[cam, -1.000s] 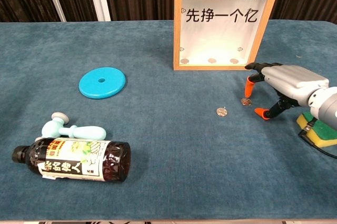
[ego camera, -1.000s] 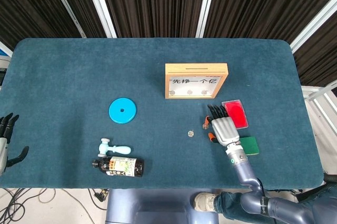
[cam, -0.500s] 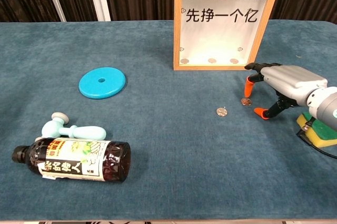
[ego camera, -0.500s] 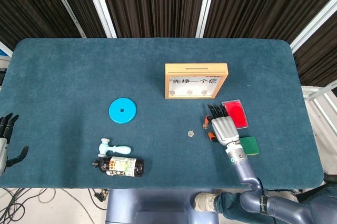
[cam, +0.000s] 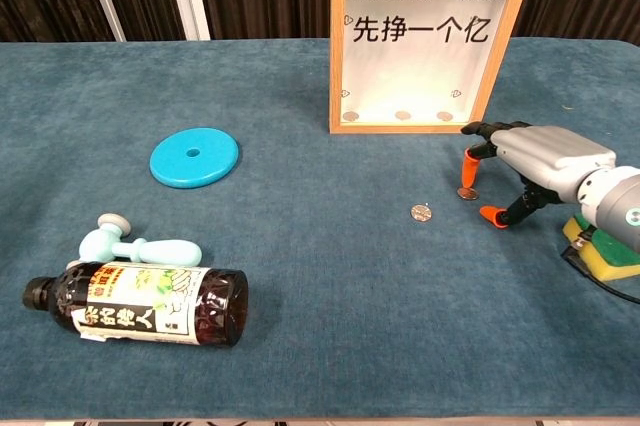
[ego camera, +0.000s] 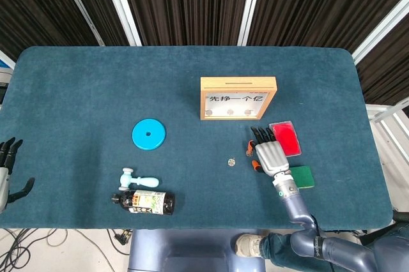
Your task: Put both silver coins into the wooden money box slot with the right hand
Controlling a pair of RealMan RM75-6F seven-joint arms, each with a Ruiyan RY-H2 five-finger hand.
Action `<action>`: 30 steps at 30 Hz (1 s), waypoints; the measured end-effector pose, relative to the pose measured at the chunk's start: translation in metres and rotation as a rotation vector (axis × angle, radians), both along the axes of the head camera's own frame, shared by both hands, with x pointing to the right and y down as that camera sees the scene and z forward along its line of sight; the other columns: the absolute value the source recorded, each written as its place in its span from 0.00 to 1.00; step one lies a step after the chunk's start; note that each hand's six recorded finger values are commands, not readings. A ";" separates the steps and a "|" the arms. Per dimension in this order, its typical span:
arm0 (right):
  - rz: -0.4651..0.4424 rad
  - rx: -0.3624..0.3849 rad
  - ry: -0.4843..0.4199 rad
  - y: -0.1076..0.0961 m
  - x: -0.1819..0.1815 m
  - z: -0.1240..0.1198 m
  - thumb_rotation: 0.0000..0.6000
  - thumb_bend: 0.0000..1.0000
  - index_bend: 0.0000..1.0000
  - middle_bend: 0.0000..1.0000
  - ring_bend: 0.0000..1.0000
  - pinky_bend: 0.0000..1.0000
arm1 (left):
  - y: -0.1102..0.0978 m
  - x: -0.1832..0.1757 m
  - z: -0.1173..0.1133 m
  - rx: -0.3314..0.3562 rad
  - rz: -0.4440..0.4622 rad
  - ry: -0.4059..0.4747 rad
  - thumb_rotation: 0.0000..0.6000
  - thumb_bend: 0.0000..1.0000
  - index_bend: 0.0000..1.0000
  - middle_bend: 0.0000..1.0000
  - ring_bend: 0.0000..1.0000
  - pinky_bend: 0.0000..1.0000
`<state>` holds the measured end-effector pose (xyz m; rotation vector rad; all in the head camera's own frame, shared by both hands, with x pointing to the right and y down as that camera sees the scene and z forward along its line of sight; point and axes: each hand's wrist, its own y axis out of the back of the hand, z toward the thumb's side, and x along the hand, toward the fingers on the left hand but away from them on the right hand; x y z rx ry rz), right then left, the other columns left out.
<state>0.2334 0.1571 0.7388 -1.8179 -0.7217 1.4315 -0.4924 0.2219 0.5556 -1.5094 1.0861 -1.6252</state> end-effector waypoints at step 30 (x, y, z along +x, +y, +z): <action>0.002 0.002 -0.009 -0.004 -0.012 0.003 1.00 0.50 0.55 0.01 0.00 0.00 | 0.000 -0.002 0.001 -0.012 -0.014 0.000 1.00 0.30 0.05 0.00 0.00 0.00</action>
